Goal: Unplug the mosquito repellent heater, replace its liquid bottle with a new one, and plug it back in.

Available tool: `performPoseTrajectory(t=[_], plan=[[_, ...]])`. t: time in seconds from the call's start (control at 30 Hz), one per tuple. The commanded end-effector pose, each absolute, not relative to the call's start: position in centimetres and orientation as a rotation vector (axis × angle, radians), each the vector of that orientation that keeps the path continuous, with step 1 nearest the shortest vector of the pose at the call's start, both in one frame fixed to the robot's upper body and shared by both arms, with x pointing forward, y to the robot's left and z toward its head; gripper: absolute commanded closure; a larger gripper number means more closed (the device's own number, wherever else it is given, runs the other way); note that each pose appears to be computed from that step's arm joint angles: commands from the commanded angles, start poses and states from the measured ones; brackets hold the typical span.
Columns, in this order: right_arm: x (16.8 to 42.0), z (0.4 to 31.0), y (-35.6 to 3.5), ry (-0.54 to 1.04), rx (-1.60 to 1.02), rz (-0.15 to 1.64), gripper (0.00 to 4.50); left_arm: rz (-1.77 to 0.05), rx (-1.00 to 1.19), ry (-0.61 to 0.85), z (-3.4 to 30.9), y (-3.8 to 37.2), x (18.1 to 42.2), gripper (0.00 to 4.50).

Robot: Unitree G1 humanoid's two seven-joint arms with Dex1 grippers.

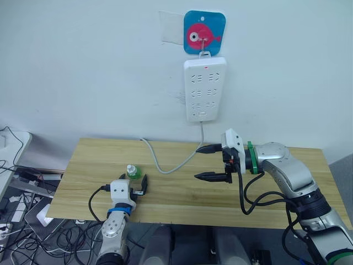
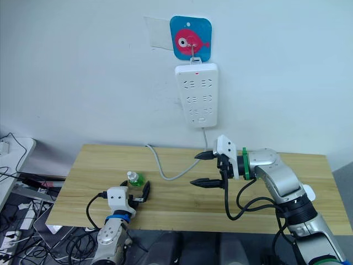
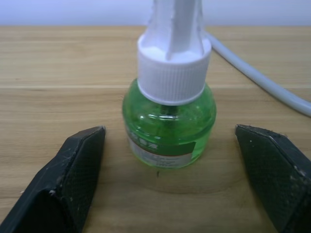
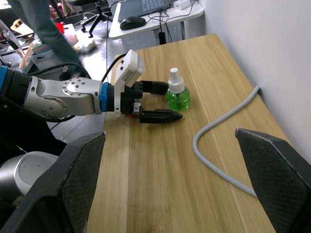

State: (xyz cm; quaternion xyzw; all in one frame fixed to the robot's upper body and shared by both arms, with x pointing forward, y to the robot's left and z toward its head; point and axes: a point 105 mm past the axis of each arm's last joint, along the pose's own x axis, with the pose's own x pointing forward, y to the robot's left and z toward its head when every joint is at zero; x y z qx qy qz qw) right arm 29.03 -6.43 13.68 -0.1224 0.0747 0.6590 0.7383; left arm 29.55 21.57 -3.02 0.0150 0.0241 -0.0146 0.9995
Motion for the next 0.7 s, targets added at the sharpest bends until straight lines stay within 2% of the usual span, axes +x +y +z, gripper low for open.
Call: performPoseTrajectory(t=[0.03,0.17,0.3,0.4,0.47,0.7], plan=[[28.8,15.2,-6.3,0.107,-0.265,1.447,0.03,-0.024,0.048,0.017,-2.5,22.2,29.7,0.00],[28.8,15.8,-6.0,0.089,-0.253,1.448,0.03,-0.003,0.058,0.006,-2.3,22.6,29.9,0.00],[28.8,16.3,-5.8,0.075,-0.234,1.450,0.00,-0.003,0.058,0.005,-2.4,22.4,29.8,0.86],[28.9,16.7,-5.6,0.063,-0.207,1.443,0.00,-0.008,0.059,0.009,-2.5,22.2,29.6,1.83],[28.8,16.9,-5.4,0.050,-0.196,1.444,0.00,-0.002,0.057,0.005,-2.5,22.3,29.5,2.31],[28.2,17.9,-5.6,-0.029,-0.178,1.436,0.00,-0.109,0.091,-0.056,-0.3,20.3,30.0,2.31]])
